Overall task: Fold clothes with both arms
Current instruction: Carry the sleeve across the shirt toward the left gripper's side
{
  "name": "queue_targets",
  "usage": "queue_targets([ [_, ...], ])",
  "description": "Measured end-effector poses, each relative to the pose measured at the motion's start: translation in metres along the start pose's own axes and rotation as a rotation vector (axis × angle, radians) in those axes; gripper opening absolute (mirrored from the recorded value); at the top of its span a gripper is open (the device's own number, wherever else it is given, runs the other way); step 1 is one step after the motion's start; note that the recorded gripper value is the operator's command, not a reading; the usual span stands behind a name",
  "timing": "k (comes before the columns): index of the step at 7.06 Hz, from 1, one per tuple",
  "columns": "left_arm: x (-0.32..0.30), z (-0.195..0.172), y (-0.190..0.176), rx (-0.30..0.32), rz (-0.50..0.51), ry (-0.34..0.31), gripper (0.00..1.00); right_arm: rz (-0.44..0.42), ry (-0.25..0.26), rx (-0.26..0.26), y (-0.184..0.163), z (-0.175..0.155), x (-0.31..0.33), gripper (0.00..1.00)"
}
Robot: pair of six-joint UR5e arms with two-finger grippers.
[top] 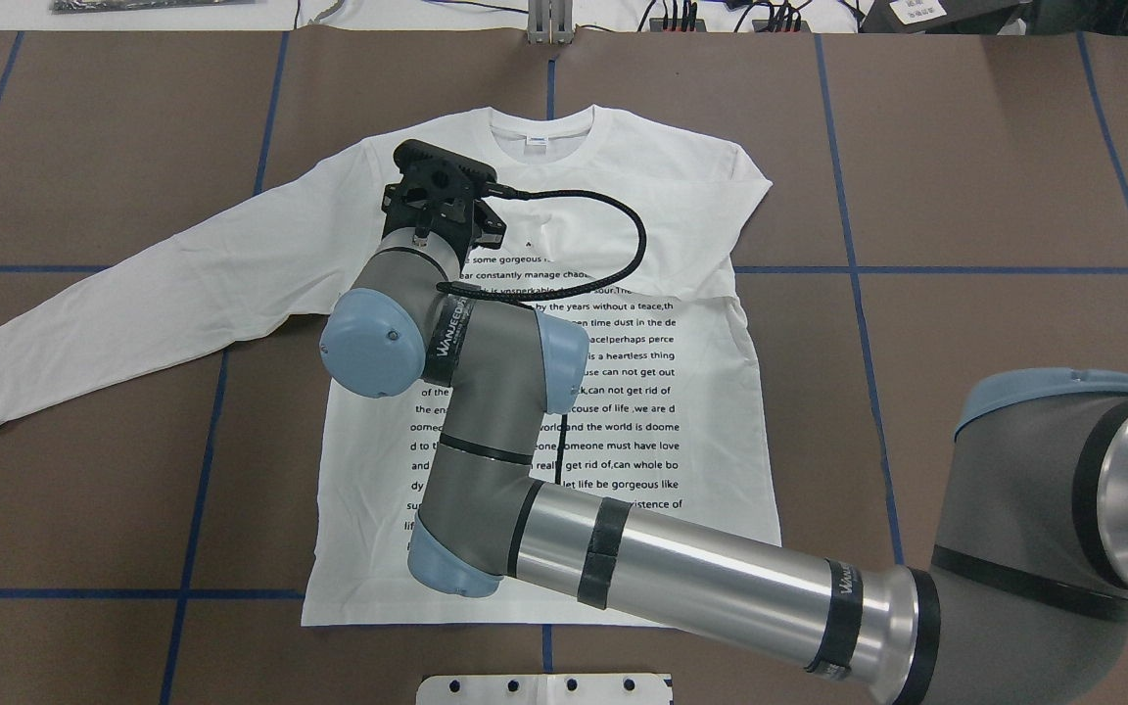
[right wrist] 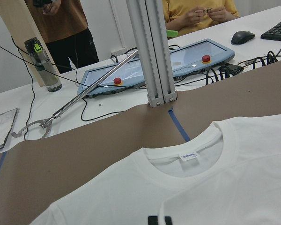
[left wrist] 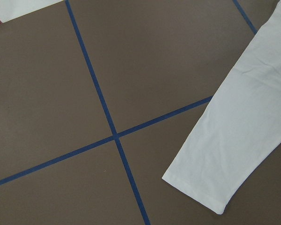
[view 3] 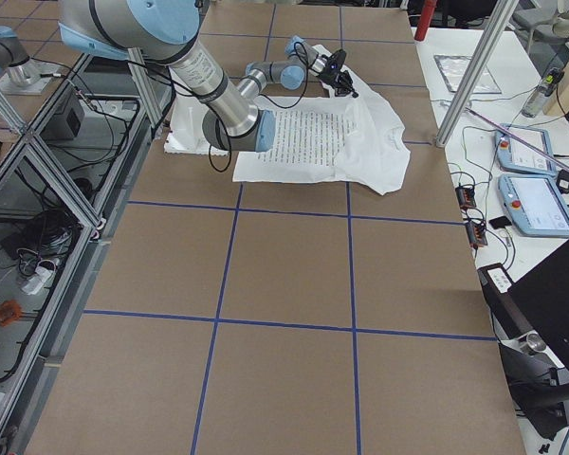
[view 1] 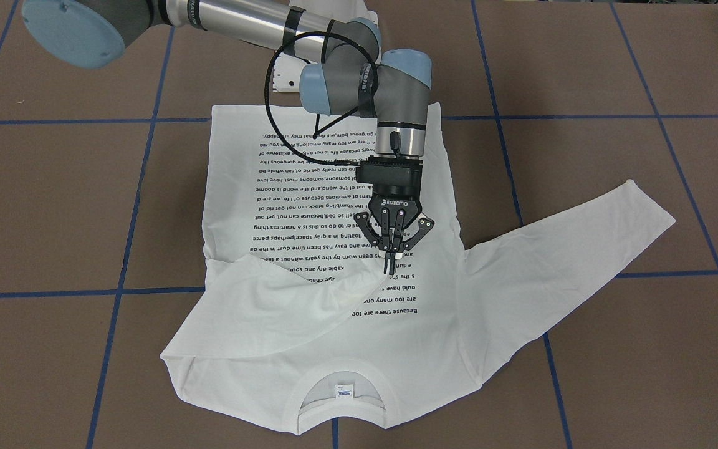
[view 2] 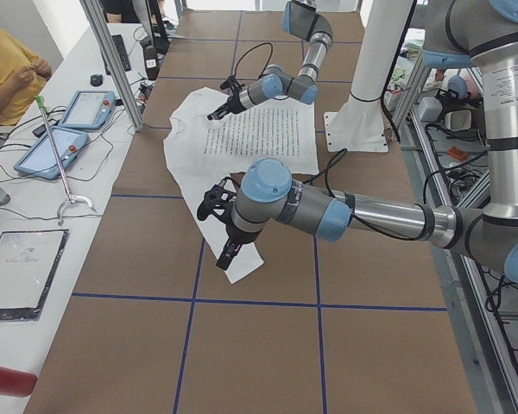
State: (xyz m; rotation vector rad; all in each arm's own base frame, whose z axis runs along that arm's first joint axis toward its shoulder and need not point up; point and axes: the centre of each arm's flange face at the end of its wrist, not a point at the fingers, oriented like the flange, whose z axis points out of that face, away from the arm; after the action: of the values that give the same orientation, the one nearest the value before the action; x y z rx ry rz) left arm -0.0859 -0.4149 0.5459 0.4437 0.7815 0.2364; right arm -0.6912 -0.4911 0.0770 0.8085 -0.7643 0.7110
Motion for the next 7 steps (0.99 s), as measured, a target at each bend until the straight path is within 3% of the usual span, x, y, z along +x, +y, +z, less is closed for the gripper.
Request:
queue_targets([
  [1, -0.001, 0.001, 0.001, -0.002, -0.002, 0.0, 1.0, -0.004, 0.001, -0.005, 0.001, -0.002, -0.01, 0.9],
  [2, -0.002, 0.002, 0.001, -0.003, -0.003, 0.0, 1.0, -0.003, -0.001, -0.021, 0.0, -0.005, -0.018, 1.0],
  [4, -0.002, 0.002, 0.001, -0.001, -0.002, 0.001, 1.0, 0.022, -0.013, -0.104, -0.012, -0.012, -0.036, 1.0],
  [7, 0.001, -0.001, -0.01, 0.012, 0.013, -0.006, 1.0, 0.039, 0.01, -0.312, -0.074, 0.014, -0.039, 1.0],
])
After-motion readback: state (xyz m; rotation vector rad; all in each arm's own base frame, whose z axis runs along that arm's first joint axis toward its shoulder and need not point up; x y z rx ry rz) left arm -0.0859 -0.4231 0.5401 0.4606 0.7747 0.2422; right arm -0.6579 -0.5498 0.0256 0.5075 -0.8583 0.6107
